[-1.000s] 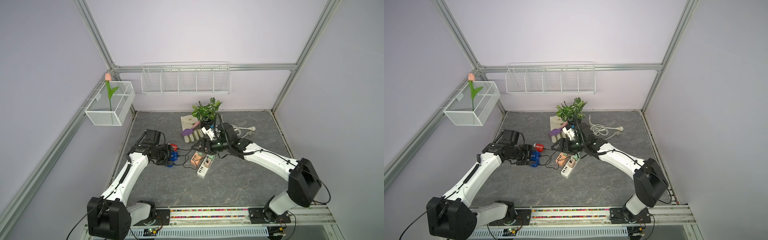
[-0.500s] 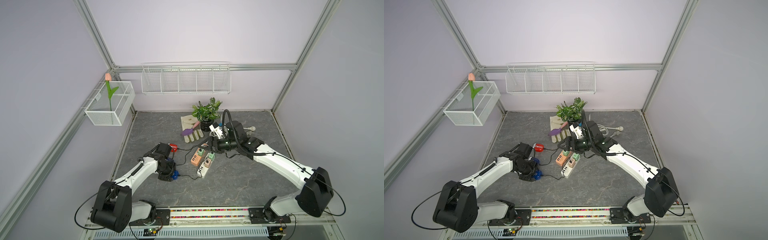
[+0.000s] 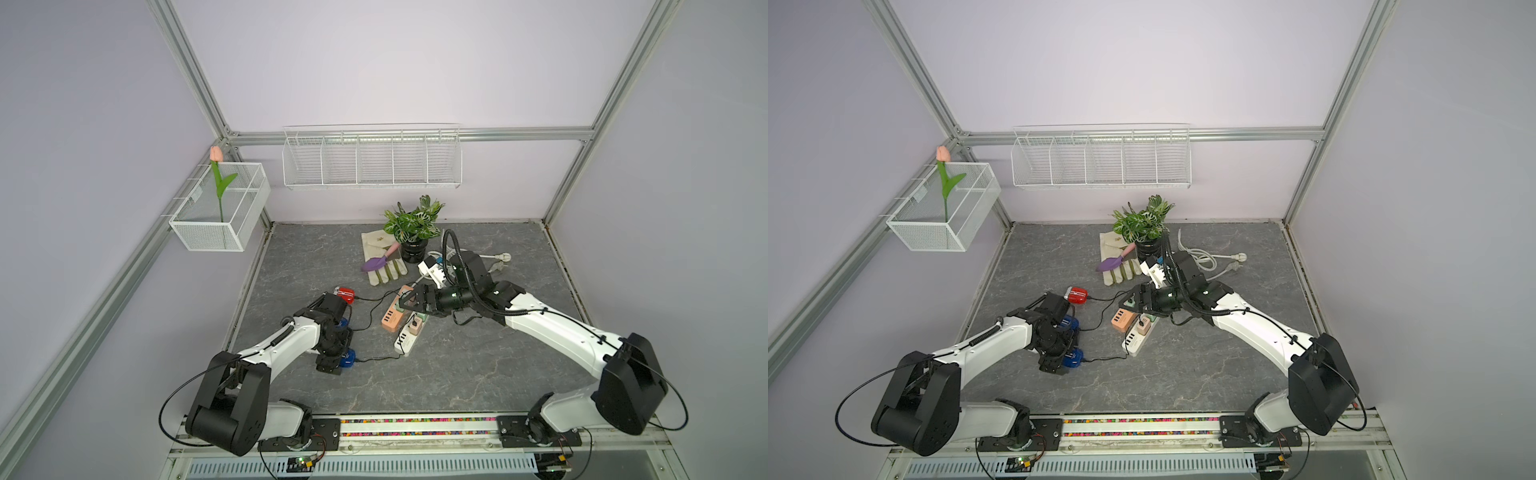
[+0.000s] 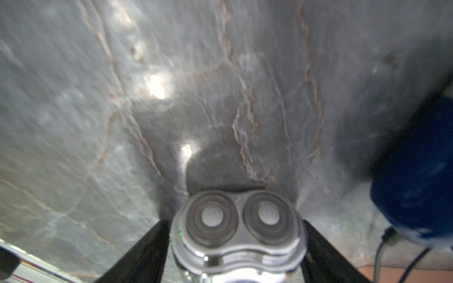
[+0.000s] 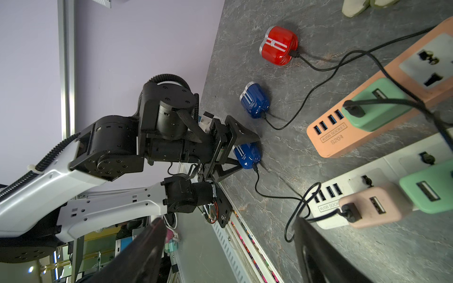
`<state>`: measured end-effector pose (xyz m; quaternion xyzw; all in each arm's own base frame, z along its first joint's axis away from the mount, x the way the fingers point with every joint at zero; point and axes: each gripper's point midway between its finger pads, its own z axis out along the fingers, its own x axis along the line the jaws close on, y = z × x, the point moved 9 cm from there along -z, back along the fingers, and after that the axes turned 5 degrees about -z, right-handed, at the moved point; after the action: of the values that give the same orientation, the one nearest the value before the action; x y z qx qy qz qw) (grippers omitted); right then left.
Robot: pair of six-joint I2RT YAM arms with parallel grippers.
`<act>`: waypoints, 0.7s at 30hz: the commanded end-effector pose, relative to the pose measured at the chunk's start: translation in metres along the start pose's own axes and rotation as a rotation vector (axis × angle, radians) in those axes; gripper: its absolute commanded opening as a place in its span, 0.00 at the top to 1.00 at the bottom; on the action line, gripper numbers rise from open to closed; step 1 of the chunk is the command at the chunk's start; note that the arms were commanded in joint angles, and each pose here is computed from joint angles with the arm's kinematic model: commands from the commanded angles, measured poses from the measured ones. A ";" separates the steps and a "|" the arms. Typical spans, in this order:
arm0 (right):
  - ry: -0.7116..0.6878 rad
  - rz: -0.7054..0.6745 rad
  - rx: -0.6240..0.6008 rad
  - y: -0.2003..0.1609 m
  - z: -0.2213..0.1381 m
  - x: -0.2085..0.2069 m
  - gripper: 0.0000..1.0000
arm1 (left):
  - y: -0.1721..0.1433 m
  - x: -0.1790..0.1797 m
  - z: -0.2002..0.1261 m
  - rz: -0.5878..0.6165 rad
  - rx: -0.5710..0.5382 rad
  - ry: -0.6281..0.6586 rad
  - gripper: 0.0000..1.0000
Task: Charge the electric shaver
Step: Place the electric shaver at the center of the board.
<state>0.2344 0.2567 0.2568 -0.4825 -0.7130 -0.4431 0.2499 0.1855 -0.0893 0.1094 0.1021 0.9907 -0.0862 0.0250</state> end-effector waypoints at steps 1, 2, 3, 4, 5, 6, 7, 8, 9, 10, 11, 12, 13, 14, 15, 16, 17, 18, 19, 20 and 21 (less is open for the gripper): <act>0.001 -0.039 -0.025 -0.001 -0.009 0.005 0.15 | -0.001 -0.002 -0.011 0.010 -0.028 0.004 0.14; -0.005 -0.044 -0.037 0.000 -0.011 0.006 0.15 | -0.001 -0.004 -0.017 0.022 -0.032 -0.012 0.13; -0.014 -0.051 -0.052 0.001 -0.014 0.008 0.14 | -0.002 -0.005 -0.024 0.039 -0.044 -0.029 0.12; -0.034 -0.063 -0.076 0.001 -0.019 0.009 0.11 | -0.002 -0.007 -0.035 0.063 -0.060 -0.053 0.12; -0.066 -0.081 -0.112 0.002 -0.027 0.011 0.11 | -0.002 -0.011 -0.049 0.097 -0.083 -0.090 0.11; -0.111 -0.092 -0.146 0.003 -0.035 0.012 0.11 | -0.002 -0.015 -0.062 0.135 -0.107 -0.130 0.05; -0.174 -0.105 -0.197 0.004 -0.046 0.013 0.11 | -0.001 -0.020 -0.081 0.180 -0.144 -0.189 0.00; -0.255 -0.119 -0.262 0.003 -0.060 0.013 0.11 | 0.001 -0.025 -0.099 0.253 -0.197 -0.245 0.00; -0.348 -0.122 -0.329 0.002 -0.075 0.013 0.11 | 0.003 -0.029 -0.116 0.308 -0.253 -0.293 0.00; -0.432 -0.127 -0.404 0.000 -0.091 0.014 0.11 | 0.006 -0.031 -0.135 0.372 -0.336 -0.340 0.00; -0.512 -0.142 -0.486 -0.002 -0.110 0.017 0.11 | 0.009 -0.032 -0.154 0.423 -0.419 -0.383 0.04; -0.595 -0.146 -0.561 -0.004 -0.126 0.018 0.11 | 0.013 -0.032 -0.169 0.450 -0.500 -0.409 0.01; -0.694 -0.135 -0.632 -0.006 -0.143 0.018 0.11 | 0.018 -0.031 -0.184 0.477 -0.580 -0.443 0.00; -0.854 -0.086 -0.696 -0.008 -0.160 0.012 0.11 | 0.025 -0.030 -0.196 0.487 -0.667 -0.452 0.00; -1.007 -0.025 -0.748 -0.010 -0.173 0.005 0.11 | 0.032 -0.028 -0.203 0.464 -0.757 -0.434 0.00; -1.144 0.009 -0.779 -0.011 -0.182 -0.005 0.11 | 0.039 -0.025 -0.210 0.438 -0.862 -0.419 0.00; -1.224 0.015 -0.804 -0.011 -0.188 -0.015 0.11 | 0.043 -0.027 -0.211 0.461 -0.934 -0.423 0.00; -1.254 -0.035 -0.811 -0.008 -0.188 -0.025 0.11 | 0.049 -0.030 -0.211 0.488 -1.005 -0.425 0.00; -1.263 -0.110 -0.832 -0.005 -0.185 -0.038 0.11 | 0.056 -0.035 -0.208 0.506 -1.057 -0.448 0.00; -1.270 -0.141 -0.892 -0.004 -0.185 -0.049 0.11 | 0.061 -0.040 -0.200 0.538 -1.121 -0.469 0.00; -1.298 -0.156 -0.911 -0.009 -0.182 -0.068 0.11 | 0.063 -0.045 -0.191 0.571 -1.171 -0.488 0.00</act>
<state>0.2314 0.0901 0.3274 -0.6612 -0.5118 -0.4226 -0.3498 0.2214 -0.0166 0.3010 0.2668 0.8410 0.3173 0.3475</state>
